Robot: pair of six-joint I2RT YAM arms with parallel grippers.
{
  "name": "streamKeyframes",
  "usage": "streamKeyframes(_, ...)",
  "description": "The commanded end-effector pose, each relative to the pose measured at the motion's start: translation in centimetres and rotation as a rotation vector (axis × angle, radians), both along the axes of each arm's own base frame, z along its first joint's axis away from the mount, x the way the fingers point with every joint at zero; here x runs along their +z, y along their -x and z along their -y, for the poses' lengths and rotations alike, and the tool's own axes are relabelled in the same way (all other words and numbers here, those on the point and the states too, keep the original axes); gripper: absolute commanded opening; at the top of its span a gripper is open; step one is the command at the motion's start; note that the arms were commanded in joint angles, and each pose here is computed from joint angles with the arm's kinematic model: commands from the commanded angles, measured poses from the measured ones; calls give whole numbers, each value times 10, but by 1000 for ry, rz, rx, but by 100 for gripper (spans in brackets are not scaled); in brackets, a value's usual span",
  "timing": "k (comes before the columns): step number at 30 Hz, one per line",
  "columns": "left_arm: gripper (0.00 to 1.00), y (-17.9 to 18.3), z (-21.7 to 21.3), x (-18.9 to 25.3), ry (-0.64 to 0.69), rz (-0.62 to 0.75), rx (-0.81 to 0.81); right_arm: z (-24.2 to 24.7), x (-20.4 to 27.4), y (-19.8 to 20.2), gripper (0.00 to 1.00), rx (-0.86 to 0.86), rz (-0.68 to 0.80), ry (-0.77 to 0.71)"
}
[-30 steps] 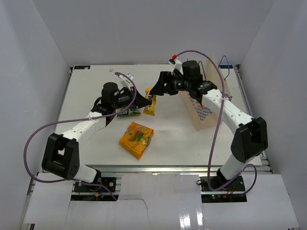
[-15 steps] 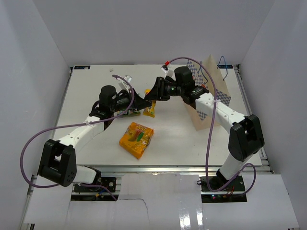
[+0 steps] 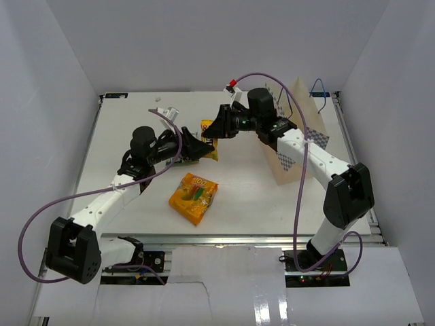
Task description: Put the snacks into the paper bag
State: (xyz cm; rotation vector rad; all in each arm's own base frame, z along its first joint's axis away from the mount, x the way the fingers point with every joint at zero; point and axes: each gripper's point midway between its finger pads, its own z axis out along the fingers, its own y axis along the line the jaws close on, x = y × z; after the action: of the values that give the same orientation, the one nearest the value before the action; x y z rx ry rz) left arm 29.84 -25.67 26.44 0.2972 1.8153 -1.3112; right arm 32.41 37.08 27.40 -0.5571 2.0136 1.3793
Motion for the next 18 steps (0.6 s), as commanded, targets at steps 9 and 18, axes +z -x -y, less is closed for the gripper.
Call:
streamKeyframes(9, 98, 36, -22, 2, -50, 106, 25, 57, 183, -21, 8, 57, 828, -66)
streamKeyframes(18, 98, 28, -58, -50, -304, -38, 199, 194, 255, -77, 8, -365, 1028, 106)
